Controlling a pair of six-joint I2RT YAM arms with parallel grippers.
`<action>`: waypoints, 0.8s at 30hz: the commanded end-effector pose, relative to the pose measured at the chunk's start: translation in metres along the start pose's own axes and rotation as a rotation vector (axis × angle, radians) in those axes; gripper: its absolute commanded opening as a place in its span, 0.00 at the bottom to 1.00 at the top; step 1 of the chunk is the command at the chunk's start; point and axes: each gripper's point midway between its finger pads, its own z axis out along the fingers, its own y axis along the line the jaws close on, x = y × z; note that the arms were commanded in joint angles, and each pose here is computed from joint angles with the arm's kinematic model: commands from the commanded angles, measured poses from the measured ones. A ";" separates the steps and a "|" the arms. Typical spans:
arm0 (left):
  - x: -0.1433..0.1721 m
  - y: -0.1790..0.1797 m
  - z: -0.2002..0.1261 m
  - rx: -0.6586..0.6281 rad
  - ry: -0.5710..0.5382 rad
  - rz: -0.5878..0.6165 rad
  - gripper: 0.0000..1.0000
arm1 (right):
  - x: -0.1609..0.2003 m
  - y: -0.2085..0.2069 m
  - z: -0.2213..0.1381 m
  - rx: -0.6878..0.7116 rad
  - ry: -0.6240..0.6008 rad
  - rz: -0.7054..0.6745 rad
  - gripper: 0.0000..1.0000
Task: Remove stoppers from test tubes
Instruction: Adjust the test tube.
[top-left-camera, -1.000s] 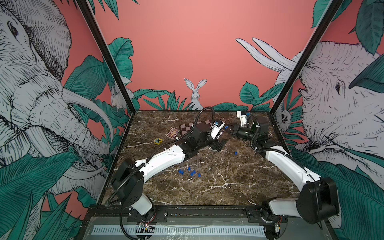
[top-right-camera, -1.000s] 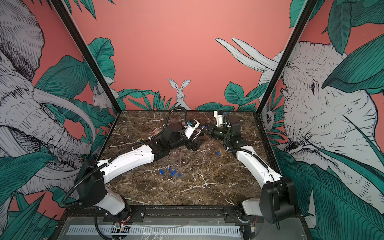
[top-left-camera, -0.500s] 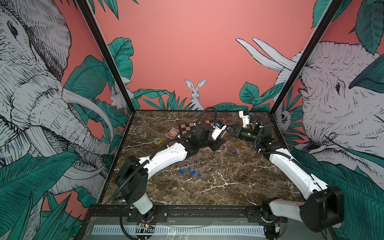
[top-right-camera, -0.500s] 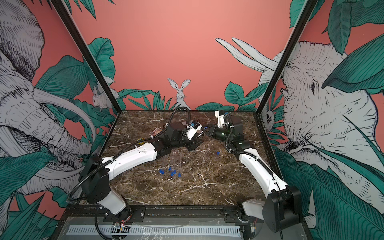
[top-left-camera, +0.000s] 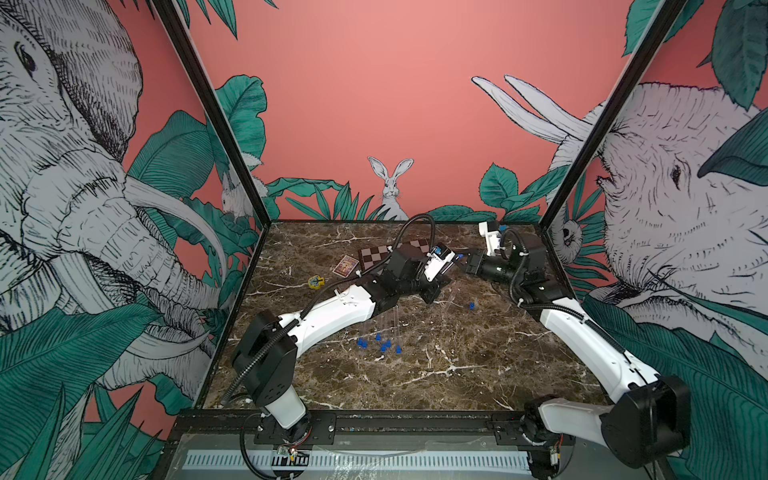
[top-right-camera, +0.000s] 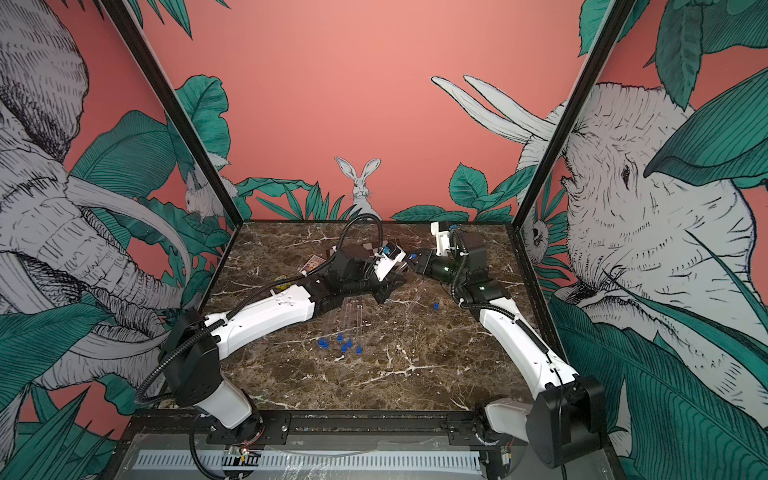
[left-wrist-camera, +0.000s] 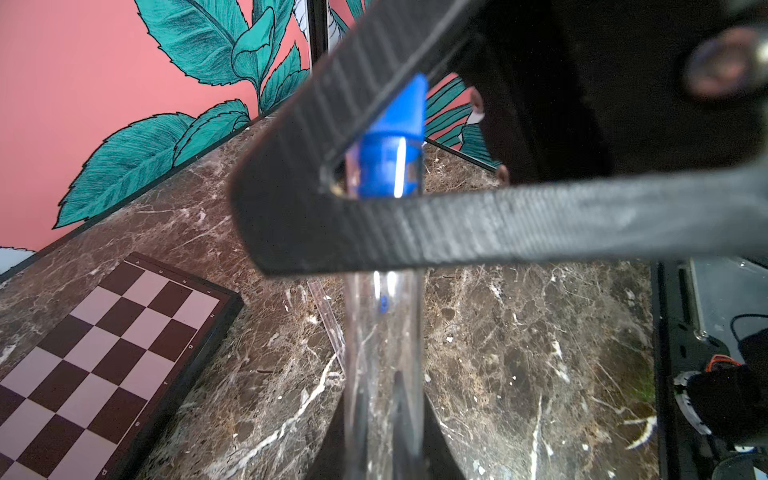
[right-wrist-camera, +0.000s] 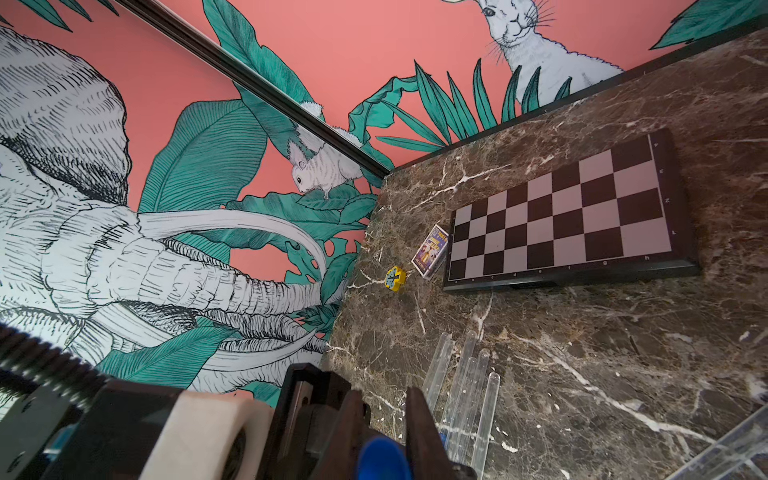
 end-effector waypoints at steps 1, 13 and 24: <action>-0.013 -0.003 -0.011 0.009 -0.027 0.013 0.09 | -0.016 0.016 -0.011 -0.017 -0.075 -0.049 0.33; -0.008 -0.011 -0.010 0.047 -0.012 0.014 0.00 | -0.056 0.000 -0.017 0.001 -0.223 0.091 0.44; -0.006 -0.011 -0.007 0.044 -0.001 0.007 0.00 | -0.055 0.014 0.001 -0.084 -0.174 0.125 0.39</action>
